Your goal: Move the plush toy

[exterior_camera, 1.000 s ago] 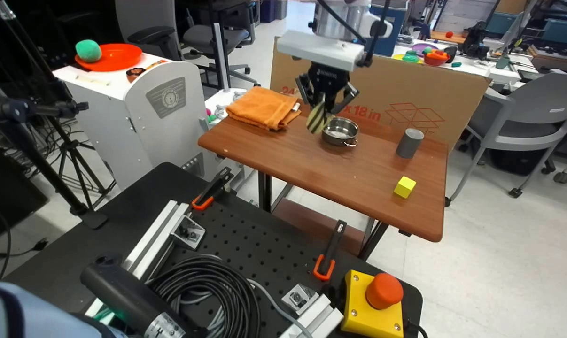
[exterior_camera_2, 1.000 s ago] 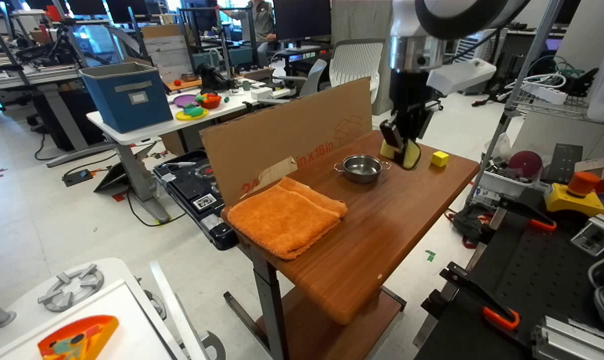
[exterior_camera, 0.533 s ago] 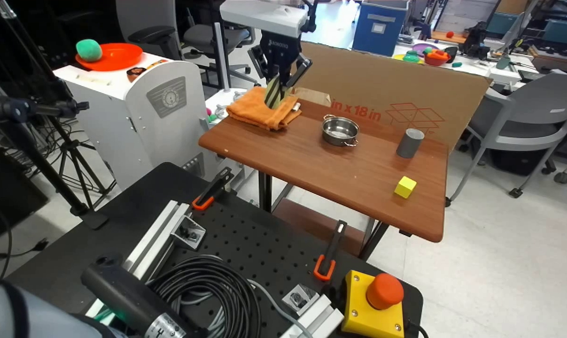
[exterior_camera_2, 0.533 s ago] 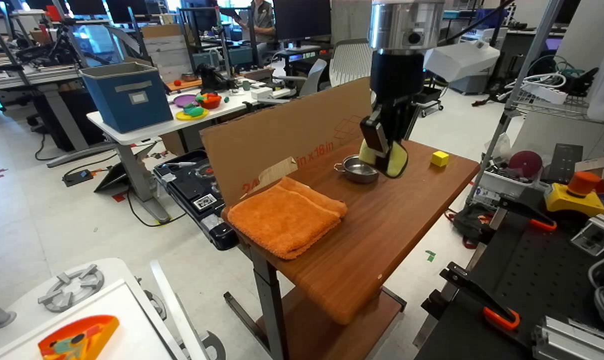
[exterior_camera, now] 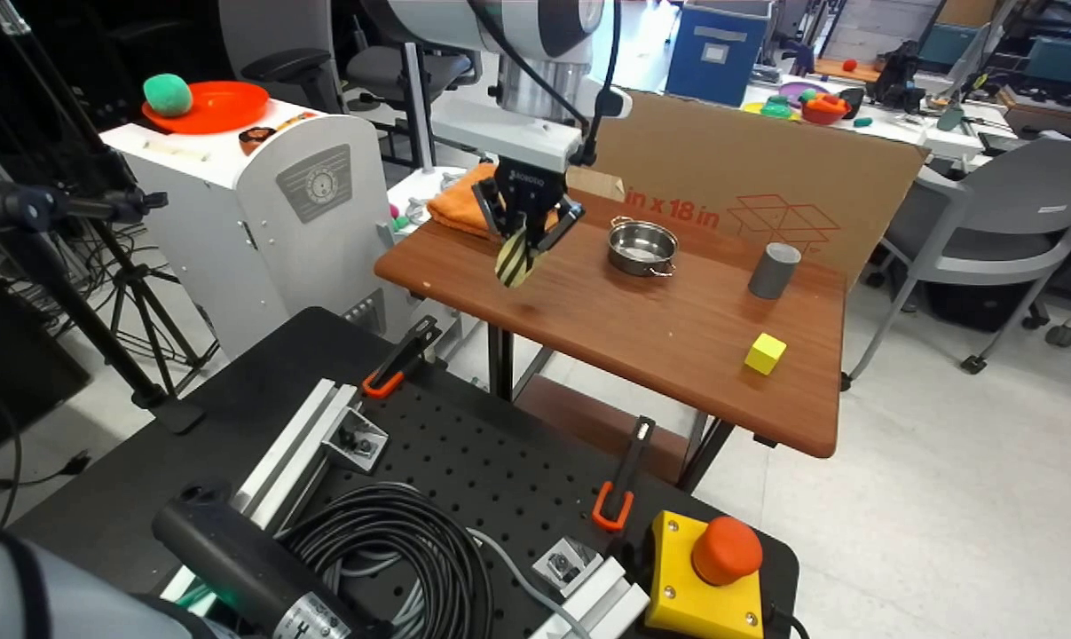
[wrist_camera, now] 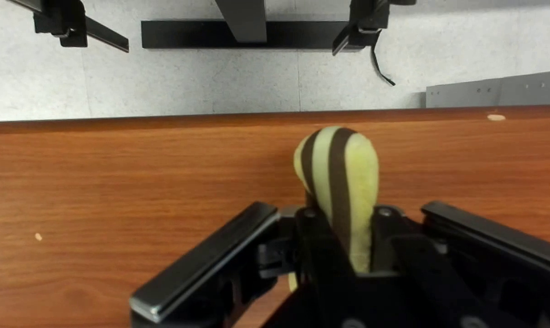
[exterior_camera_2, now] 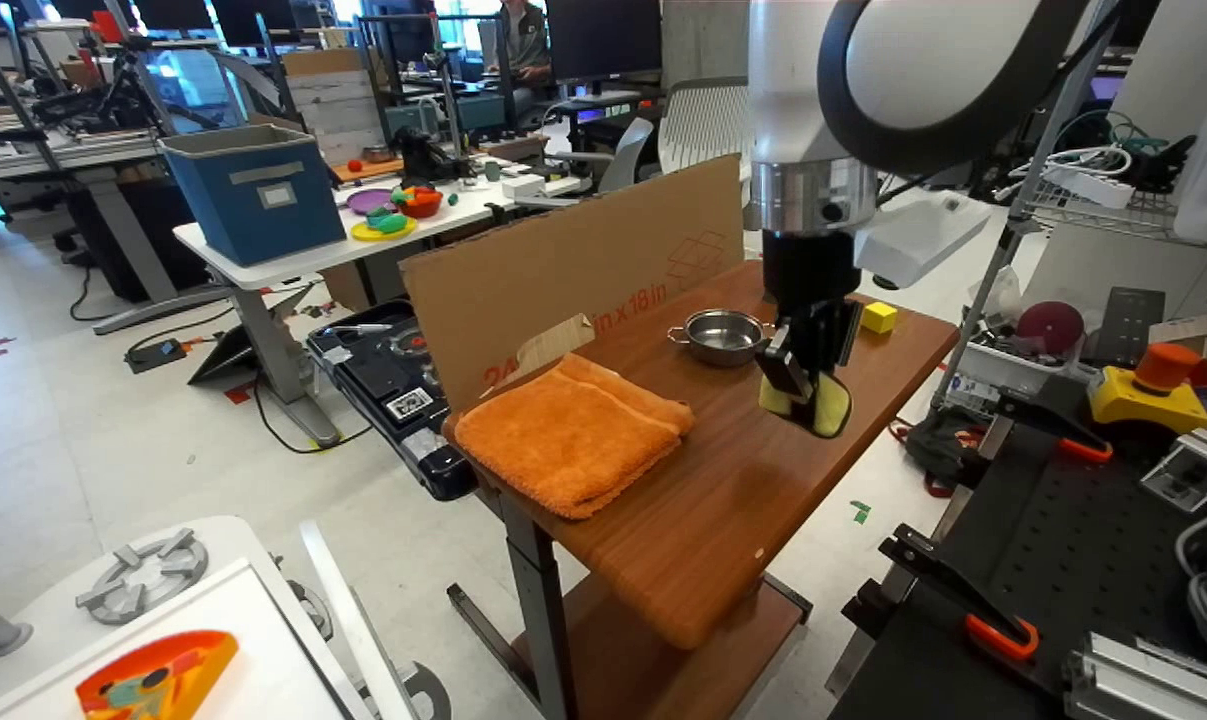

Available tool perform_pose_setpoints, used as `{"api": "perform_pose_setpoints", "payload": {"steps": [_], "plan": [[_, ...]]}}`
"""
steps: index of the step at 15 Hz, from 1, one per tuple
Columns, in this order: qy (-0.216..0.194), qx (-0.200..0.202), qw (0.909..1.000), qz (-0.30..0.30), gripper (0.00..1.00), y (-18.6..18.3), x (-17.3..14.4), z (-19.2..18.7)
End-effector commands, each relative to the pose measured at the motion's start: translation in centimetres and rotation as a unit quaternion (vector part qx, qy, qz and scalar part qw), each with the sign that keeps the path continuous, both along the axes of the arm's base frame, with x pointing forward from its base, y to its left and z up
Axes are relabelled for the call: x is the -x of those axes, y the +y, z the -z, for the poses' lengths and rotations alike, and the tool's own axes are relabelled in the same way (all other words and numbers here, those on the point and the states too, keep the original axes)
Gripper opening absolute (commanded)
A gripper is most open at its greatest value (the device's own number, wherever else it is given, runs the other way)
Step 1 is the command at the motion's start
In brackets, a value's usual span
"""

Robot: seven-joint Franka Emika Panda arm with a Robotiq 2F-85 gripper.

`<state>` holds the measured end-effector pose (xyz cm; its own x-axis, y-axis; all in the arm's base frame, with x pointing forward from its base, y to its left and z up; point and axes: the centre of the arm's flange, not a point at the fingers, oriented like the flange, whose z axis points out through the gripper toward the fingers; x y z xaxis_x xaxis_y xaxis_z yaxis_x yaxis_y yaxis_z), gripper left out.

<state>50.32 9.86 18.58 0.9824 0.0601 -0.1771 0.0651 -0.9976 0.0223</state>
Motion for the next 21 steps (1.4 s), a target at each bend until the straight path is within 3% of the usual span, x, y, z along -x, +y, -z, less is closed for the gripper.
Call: {"api": "perform_pose_setpoints", "payload": {"steps": [1,5,6,8,14,15,16,18,21], "plan": [[0.003,0.019,0.9998,-0.009,0.04,-0.7,-1.2,2.6],[0.003,0.047,0.9986,-0.026,0.04,-1.3,-2.0,3.9],[0.005,0.051,0.9983,-0.027,0.40,-1.5,-2.1,4.0],[0.007,0.054,0.9980,-0.032,0.48,-1.6,-2.3,4.1],[0.011,0.054,0.9984,-0.015,0.92,-1.1,-1.3,0.0],[0.005,0.047,0.9985,-0.029,0.99,-1.3,-2.0,2.5],[0.004,0.048,0.9985,-0.028,0.82,-1.2,-2.1,2.0],[0.006,0.048,0.9984,-0.028,0.98,-1.3,-2.0,2.2],[0.009,0.048,0.9984,-0.028,0.99,-1.3,-1.9,2.6]]}}
